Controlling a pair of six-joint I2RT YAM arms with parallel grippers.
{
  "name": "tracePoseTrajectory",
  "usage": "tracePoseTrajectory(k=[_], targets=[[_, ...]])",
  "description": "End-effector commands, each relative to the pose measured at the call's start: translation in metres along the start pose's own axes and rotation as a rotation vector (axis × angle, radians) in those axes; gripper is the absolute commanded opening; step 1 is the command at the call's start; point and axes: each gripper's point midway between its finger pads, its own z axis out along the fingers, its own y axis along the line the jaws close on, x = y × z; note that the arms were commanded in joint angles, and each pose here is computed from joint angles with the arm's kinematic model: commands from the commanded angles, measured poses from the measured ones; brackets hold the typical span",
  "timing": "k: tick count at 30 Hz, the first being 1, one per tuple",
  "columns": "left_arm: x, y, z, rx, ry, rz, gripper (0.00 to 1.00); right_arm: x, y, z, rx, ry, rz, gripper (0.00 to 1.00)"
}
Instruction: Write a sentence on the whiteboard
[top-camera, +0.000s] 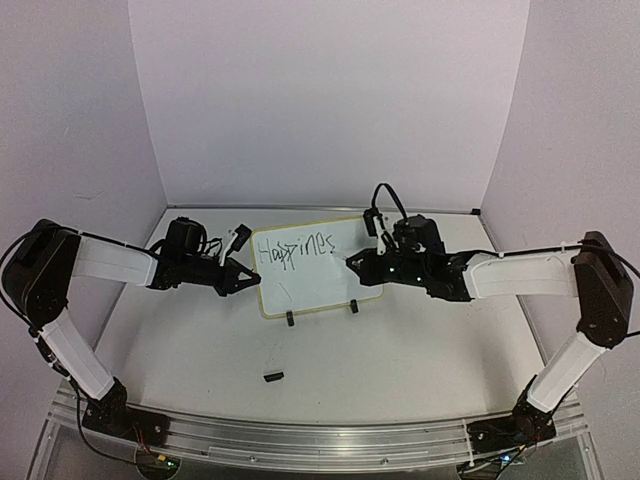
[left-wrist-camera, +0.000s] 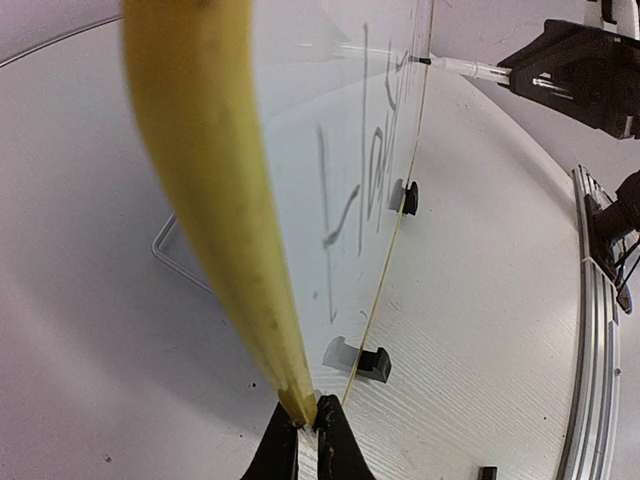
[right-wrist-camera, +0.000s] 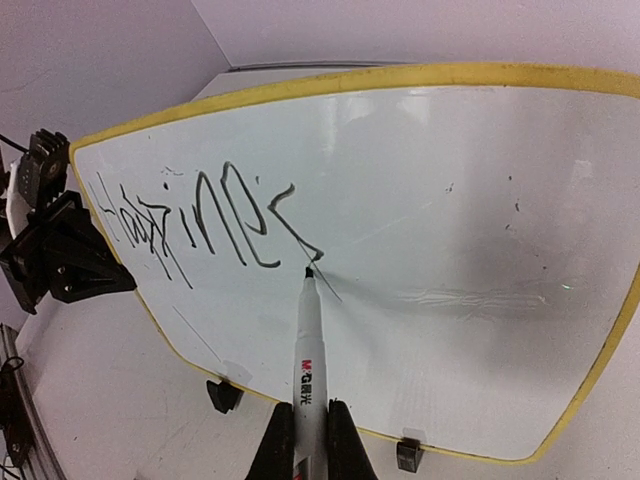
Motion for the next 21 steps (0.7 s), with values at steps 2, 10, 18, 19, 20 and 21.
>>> tracePoseTrajectory(k=[2, 10, 18, 19, 20, 21], targets=[[-0.006, 0.017, -0.003, -0.098, 0.009, 0.026, 0.00, -0.006, 0.014, 0.006, -0.052, 0.009, -0.025, 0.00], [-0.005, 0.017, -0.003, -0.099, 0.012, 0.024, 0.00, -0.040, 0.013, -0.028, -0.017, -0.135, -0.014, 0.00], [-0.006, 0.017, -0.003, -0.100, 0.012, 0.026, 0.00, -0.048, -0.001, -0.026, 0.049, -0.165, -0.004, 0.00], [-0.006, 0.017, -0.003, -0.101, 0.012, 0.025, 0.00, -0.049, 0.000, -0.025, 0.046, -0.169, -0.006, 0.00], [-0.005, 0.017, -0.003, -0.101, 0.012, 0.026, 0.00, -0.050, 0.000, -0.024, 0.045, -0.170, -0.007, 0.00], [-0.005, 0.017, -0.003, -0.101, 0.013, 0.026, 0.00, -0.051, 0.000, -0.022, 0.045, -0.173, -0.009, 0.00]])
